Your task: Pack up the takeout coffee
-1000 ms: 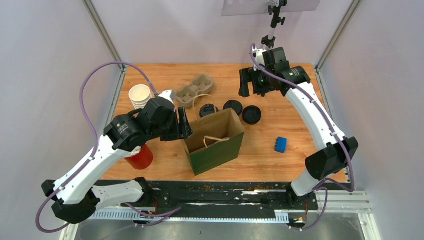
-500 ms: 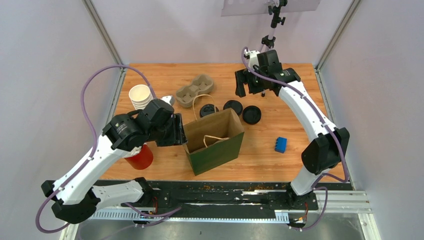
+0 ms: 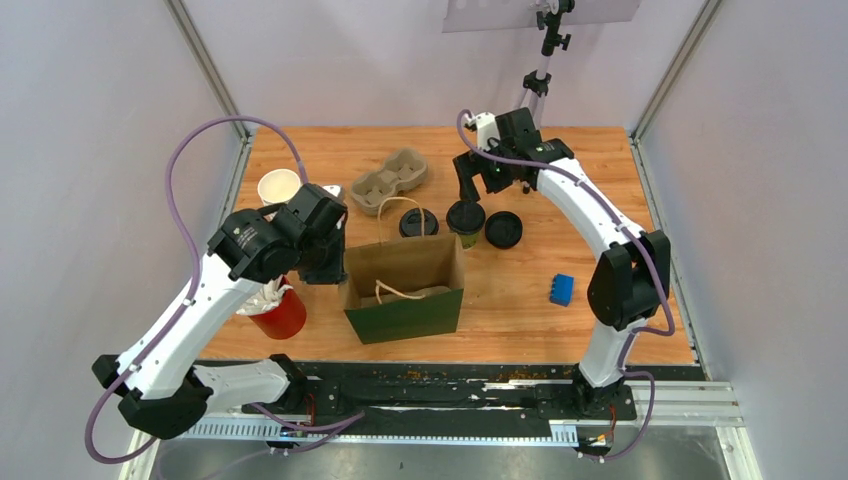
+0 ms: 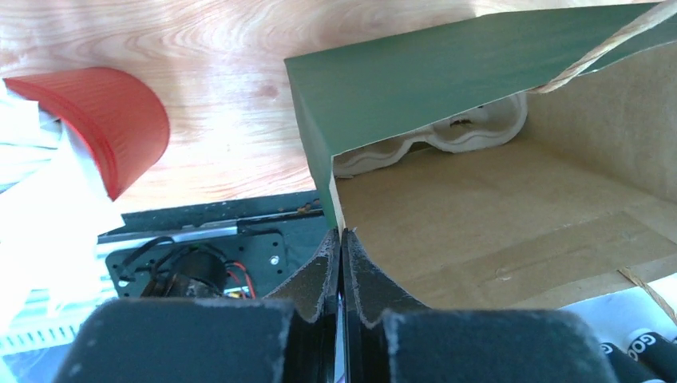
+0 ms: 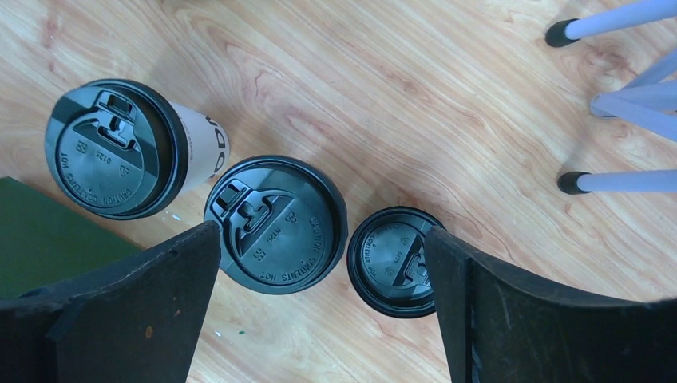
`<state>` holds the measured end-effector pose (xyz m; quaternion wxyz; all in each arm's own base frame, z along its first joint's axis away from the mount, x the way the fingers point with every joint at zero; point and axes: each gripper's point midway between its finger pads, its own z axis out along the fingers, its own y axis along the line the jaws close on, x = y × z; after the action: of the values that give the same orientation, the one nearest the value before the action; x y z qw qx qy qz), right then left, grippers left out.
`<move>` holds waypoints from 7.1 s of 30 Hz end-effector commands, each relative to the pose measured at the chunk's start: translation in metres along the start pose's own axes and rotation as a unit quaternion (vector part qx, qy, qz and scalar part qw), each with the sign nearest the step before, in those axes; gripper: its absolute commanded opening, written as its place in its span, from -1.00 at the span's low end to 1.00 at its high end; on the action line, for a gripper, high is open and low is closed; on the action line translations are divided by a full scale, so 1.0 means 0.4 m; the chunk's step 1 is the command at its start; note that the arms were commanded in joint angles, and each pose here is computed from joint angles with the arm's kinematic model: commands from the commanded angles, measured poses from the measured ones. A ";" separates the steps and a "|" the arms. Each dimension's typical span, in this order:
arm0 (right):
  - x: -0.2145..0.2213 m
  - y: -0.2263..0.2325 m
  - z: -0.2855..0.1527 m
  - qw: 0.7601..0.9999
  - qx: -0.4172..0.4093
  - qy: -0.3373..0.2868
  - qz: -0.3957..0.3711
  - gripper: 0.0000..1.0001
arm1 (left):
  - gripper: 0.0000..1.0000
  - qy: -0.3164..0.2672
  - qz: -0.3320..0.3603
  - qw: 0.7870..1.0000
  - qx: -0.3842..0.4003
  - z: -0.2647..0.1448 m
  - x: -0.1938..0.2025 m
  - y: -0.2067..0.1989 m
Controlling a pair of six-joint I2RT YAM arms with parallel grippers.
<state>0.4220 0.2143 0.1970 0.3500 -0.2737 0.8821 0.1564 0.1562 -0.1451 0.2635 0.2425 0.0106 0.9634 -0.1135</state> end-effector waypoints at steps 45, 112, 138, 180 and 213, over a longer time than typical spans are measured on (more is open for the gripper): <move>0.110 0.079 0.095 0.991 -0.008 0.097 -0.096 0.82 | 0.05 0.003 0.027 0.999 -0.028 -0.042 -0.010 0.056; 0.045 0.038 -0.397 0.986 0.137 0.089 0.041 0.41 | -0.43 -0.088 0.044 0.962 0.257 -0.001 -0.122 -0.235; -0.082 0.331 -0.838 0.967 -0.104 -0.232 -0.011 0.31 | 0.54 -0.091 0.085 0.983 0.136 0.039 -0.125 -0.127; 0.138 0.471 -0.547 0.959 -0.114 -0.091 -0.242 0.30 | 0.09 -0.106 0.124 0.939 0.303 0.061 -0.171 -0.317; 0.191 0.547 -0.513 0.932 -0.017 -0.115 -0.344 0.30 | -0.85 -0.176 0.213 0.863 0.422 -0.001 -0.139 -0.373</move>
<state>0.1231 0.2628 0.2885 0.4309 -0.5642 0.6986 0.0891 0.1822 -0.2754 0.2841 0.3201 0.2525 0.8069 -0.4273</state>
